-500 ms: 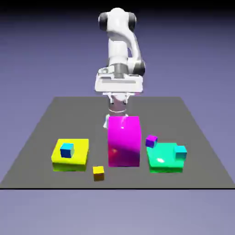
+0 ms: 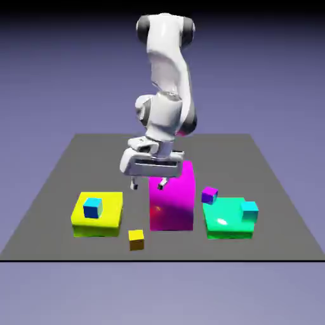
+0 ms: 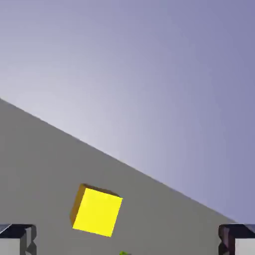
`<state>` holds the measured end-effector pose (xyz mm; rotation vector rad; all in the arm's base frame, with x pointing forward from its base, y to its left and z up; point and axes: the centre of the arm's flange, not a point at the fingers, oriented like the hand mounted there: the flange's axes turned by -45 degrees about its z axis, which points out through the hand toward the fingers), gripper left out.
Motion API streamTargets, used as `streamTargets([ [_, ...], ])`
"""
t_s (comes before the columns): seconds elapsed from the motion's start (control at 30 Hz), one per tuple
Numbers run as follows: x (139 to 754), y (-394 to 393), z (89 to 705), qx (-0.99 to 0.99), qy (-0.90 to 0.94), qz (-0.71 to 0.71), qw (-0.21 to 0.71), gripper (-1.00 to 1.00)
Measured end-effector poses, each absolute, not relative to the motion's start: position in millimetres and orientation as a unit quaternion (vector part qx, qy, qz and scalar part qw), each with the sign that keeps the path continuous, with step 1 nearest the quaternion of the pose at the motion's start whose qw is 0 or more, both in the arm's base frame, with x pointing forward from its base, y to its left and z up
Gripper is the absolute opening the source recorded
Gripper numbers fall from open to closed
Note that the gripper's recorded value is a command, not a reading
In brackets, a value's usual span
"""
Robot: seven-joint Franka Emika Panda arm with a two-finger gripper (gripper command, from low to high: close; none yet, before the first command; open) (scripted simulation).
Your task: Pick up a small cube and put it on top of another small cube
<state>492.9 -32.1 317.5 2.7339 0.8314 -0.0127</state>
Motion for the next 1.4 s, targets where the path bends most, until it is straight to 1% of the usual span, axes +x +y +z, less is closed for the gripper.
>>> streamTargets([
  [0.17, 506.7, -50.8, 274.2, 0.918, 0.364, -0.097, 0.121, 0.0],
  [0.33, 518.7, -76.0, 246.0, 0.886, 0.427, -0.158, 0.089, 0.0],
  [0.47, 528.4, -103.1, 235.9, 0.863, 0.467, -0.185, 0.062, 0.0],
  [0.63, 538.8, -151.1, 239.0, 0.843, 0.5, -0.195, 0.033, 0.0],
  [0.83, 511.9, -131.2, 193.4, 0.781, 0.604, -0.142, -0.065, 0.0],
  [1.0, 492.9, -108.1, 181.4, 0.719, 0.681, -0.063, -0.124, 0.0],
  [1.07, 487.0, -100.3, 183.2, 0.693, 0.707, -0.025, -0.139, 0.0],
  [1.4, 489.5, -140.9, 179.8, 0.642, 0.742, 0.108, -0.159, 0.0],
])
